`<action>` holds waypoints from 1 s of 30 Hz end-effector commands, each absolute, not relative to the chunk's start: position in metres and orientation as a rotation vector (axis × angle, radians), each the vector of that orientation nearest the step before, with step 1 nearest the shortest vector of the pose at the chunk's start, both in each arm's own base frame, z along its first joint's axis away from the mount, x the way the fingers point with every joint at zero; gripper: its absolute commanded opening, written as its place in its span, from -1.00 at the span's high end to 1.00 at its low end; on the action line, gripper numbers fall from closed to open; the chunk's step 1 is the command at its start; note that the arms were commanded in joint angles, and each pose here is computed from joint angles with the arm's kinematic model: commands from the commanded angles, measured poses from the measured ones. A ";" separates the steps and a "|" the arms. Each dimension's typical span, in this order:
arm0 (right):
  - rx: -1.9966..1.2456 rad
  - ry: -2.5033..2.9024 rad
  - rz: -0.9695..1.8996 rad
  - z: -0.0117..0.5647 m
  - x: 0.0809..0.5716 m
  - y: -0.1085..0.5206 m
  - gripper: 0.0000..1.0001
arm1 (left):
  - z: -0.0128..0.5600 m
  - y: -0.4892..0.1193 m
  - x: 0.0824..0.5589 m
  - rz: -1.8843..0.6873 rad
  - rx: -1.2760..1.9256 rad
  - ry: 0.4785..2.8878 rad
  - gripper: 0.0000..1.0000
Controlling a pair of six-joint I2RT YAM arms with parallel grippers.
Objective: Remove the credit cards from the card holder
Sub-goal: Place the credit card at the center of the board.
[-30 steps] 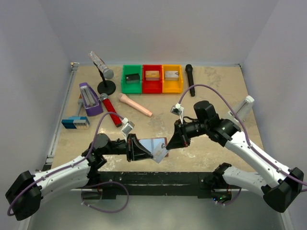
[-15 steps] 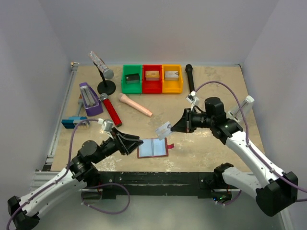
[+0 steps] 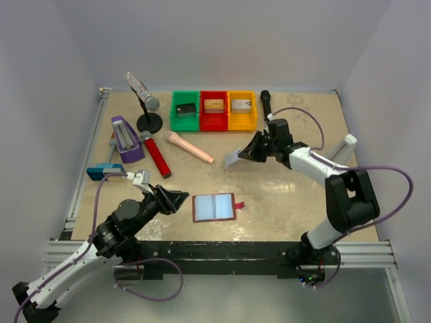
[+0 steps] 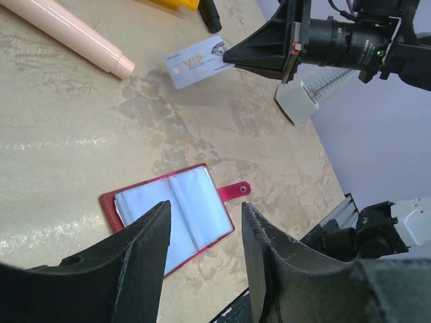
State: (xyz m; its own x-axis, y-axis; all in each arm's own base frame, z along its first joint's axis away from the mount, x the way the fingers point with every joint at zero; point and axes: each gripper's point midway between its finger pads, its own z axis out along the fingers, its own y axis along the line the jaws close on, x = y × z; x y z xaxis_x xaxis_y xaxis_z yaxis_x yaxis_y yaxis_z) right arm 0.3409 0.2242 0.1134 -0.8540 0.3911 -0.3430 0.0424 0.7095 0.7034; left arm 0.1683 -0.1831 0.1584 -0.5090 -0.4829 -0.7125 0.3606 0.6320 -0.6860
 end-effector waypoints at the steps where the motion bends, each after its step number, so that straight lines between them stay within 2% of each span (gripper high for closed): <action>1: 0.475 2.318 0.943 0.127 0.392 0.225 1.00 | 0.155 -0.176 0.173 -1.020 -0.169 1.826 -0.01; 9: 0.540 2.384 0.906 0.101 0.413 0.231 1.00 | 0.152 -0.173 0.175 -0.994 -0.177 1.826 0.00; 21: 0.552 2.479 0.876 0.072 0.408 0.233 1.00 | 0.140 -0.177 0.177 -0.990 -0.180 1.854 0.00; 25: 0.544 2.501 0.876 0.069 0.406 0.233 0.82 | 0.138 -0.177 0.177 -0.985 -0.176 1.858 0.00; 30: 0.543 2.505 0.874 0.070 0.406 0.233 0.50 | 0.137 -0.177 0.177 -0.982 -0.176 1.863 -0.01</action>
